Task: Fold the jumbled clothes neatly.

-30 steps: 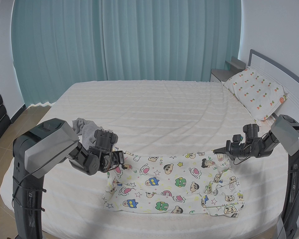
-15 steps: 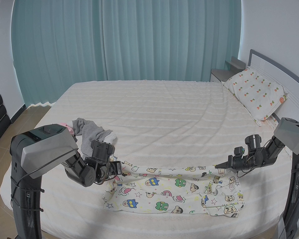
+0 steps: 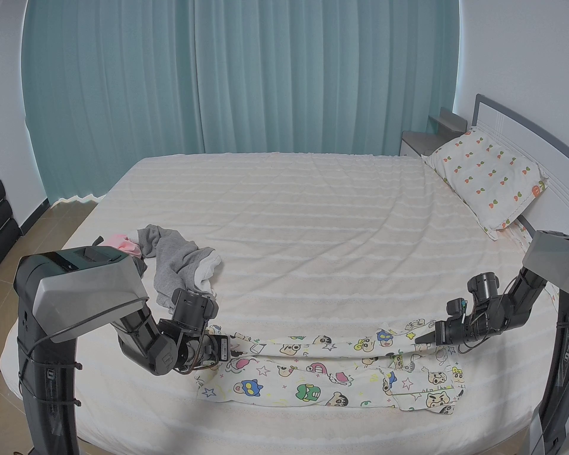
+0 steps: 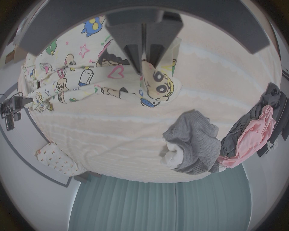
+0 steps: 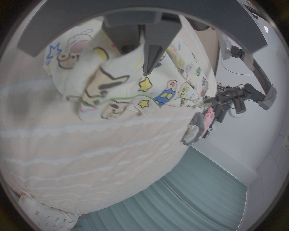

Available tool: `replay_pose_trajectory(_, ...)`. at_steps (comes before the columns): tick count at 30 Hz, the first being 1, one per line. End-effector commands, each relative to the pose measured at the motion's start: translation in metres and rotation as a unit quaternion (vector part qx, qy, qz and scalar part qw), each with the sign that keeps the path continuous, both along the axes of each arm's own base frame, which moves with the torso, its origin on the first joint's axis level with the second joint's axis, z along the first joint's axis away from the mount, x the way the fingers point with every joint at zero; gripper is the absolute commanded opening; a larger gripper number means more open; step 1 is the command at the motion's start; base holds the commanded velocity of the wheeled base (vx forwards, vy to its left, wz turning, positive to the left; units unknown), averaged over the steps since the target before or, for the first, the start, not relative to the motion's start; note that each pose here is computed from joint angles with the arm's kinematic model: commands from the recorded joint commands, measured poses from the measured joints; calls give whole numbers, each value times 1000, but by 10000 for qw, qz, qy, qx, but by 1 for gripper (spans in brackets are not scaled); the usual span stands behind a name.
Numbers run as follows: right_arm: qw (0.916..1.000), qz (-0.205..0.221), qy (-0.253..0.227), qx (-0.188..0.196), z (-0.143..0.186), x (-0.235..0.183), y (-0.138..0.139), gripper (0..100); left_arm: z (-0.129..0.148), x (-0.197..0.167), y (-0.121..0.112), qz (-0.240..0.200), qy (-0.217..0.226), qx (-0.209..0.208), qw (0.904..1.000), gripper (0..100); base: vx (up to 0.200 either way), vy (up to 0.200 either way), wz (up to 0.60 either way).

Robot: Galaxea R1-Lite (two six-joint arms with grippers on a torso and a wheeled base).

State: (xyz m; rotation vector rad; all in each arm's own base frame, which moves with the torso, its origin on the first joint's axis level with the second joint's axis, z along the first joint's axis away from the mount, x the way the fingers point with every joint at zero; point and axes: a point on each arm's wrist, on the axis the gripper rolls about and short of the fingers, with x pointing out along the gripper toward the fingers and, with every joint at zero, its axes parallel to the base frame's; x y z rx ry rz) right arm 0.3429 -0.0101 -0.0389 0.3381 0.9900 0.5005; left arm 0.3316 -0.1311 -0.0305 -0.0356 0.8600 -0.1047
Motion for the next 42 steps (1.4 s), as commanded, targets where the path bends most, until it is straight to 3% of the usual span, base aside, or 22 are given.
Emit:
replay_pose_trajectory(1, 9998, 39, 139, -132, -9, -8, -2, 0, -8, -11, 1, -131, 203, 167, 9996, 0, 0, 0, 0)
replay_pose_trajectory(5, 9990, 108, 63, -429, -11, -9, -3, 0, -15, -15, 2, -240, 325, 307, 9987, 0, 0, 0, 0)
replay_pose_trajectory(13, 9987, 121, 93, -477, -13, -10, -2, 0, -18, -20, -3, -354, 385, 340, 9981, 0, 0, 0, 0)
replay_pose_trajectory(22, 9967, 181, 109, -786, -13, -18, -2, 0, -19, -22, -2, -339, 438, 370, 9978, 0, 0, 0, 0)
replay_pose_trajectory(23, 9965, 183, 112, -813, -12, -20, -2, 0, -19, -22, -2, -339, 438, 370, 9978, 100, 0, 0, 0)
replay_pose_trajectory(27, 9949, 177, 128, -982, -11, -23, -3, 0, -19, -22, -3, -354, 423, 365, 9978, 100, 0, 0, 0)
replay_pose_trajectory(28, 9949, 173, 128, -989, -11, -23, -3, 100, -19, -22, -3, -355, 430, 368, 9978, 100, 0, 0, 0)
replay_pose_trajectory(39, 9918, 35, 230, -1255, -13, -28, -5, 100, -18, -33, 4, -272, 320, 302, 9987, 100, 0, 0, 0)
replay_pose_trajectory(42, 9897, -46, 238, -1409, -10, -32, -10, 100, -15, -38, 17, -150, 180, 285, 9993, 100, 0, 0, 0)
